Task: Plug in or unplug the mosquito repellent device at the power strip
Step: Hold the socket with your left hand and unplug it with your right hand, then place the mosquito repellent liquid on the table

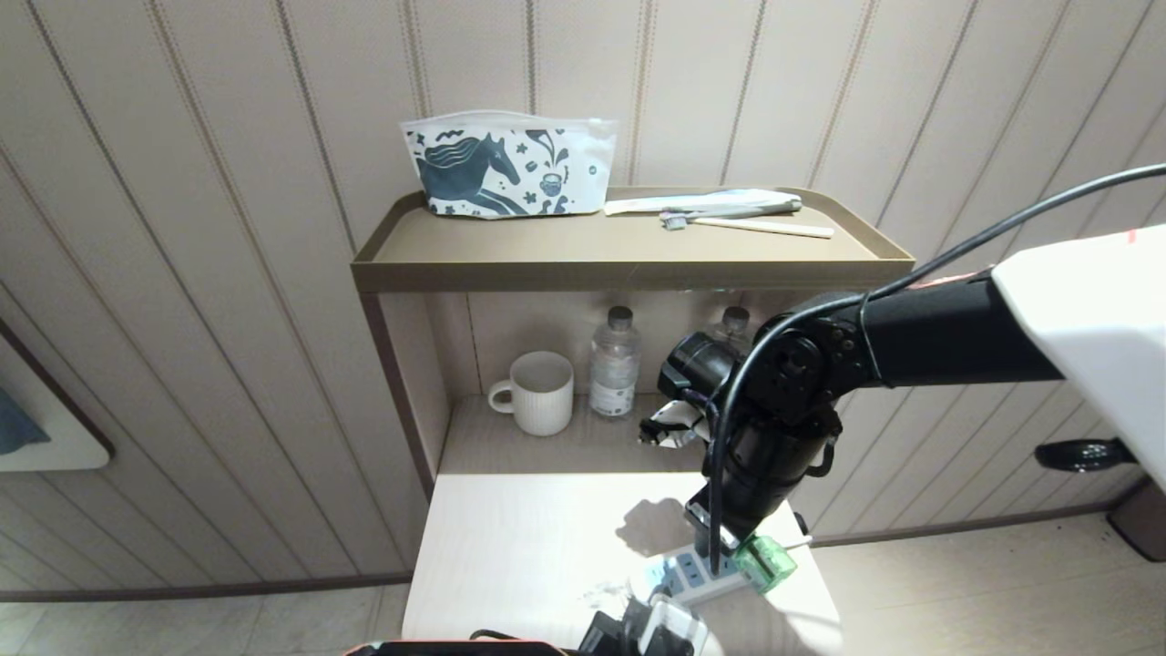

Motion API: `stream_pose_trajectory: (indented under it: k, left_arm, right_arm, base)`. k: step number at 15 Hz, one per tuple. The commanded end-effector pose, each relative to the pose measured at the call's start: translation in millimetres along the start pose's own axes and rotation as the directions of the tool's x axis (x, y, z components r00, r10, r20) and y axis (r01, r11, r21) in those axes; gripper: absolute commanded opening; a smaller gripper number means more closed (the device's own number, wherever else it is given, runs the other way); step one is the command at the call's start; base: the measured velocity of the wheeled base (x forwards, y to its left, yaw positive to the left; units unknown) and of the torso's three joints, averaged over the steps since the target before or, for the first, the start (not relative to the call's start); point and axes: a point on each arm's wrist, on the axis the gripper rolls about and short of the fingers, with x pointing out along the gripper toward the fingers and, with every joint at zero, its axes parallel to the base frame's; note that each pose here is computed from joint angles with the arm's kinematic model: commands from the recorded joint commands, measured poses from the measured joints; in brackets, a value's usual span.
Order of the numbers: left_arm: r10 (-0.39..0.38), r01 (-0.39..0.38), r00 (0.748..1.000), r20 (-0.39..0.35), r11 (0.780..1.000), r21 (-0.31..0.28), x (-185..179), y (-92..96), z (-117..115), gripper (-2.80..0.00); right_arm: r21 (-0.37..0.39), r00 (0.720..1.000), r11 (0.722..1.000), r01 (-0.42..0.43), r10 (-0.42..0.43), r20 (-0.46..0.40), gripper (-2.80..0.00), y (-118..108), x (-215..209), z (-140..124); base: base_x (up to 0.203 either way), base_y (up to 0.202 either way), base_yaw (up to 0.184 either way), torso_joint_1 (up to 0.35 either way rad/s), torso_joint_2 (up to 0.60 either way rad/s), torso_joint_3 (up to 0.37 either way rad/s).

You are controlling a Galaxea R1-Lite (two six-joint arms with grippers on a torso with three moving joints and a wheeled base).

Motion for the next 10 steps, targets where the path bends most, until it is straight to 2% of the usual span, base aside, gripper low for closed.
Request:
stream_pose_trajectory:
  k: [1, 3, 6, 8, 9, 10]
  left_arm:
    - [0.009, -0.004, 0.997, 0.078, 0.998, -0.068, -3.2, 3.2, 27.0, -2.8]
    - [0.026, -0.009, 0.989, 0.144, 0.993, -0.118, -8.7, 13.9, 63.2, -2.8]
    - [0.1, -0.058, 0.964, 0.248, 0.984, -0.17, -14.2, 47.6, 120.6, -2.8]
    - [0.125, -0.087, 0.958, 0.258, 0.984, -0.153, -14.2, 58.6, 128.9, -2.8]
    - [0.138, -0.098, 0.951, 0.278, 0.983, -0.153, -20.4, 66.9, 140.5, -2.8]
    - [0.158, -0.107, 0.935, 0.318, 0.979, -0.172, -32.7, 80.0, 161.5, -2.8]
  right_arm:
    - [0.007, 0.999, 1.0, 0.006, -0.007, 0.05, -2.8, -2.9, -23.2, -5.4]
    - [0.014, 0.997, 1.0, 0.01, -0.011, 0.083, -2.8, -4.7, -40.4, -11.5]
    - [0.021, 0.995, 1.0, 0.01, -0.012, 0.099, -2.8, -5.2, -60.1, -22.0]
    - [0.019, 0.995, 1.0, 0.01, -0.012, 0.102, -2.8, -4.3, -63.2, -24.8]
    - [0.019, 0.992, 1.0, 0.011, -0.013, 0.125, -2.8, -3.7, -74.5, -32.5]
    - [0.017, 0.991, 1.0, 0.011, -0.013, 0.13, -2.8, -3.0, -79.7, -38.7]
  base:
    - [0.0, 0.0, 0.0, 0.0, 0.0, 0.0]
    - [0.0, 0.0, 0.0, 0.0, 0.0, 0.0]
    - [0.0, 0.0, 0.0, 0.0, 0.0, 0.0]
    - [0.0, 0.0, 0.0, 0.0, 0.0, 0.0]
    - [0.0, 0.0, 0.0, 0.0, 0.0, 0.0]
    - [0.0, 0.0, 0.0, 0.0, 0.0, 0.0]
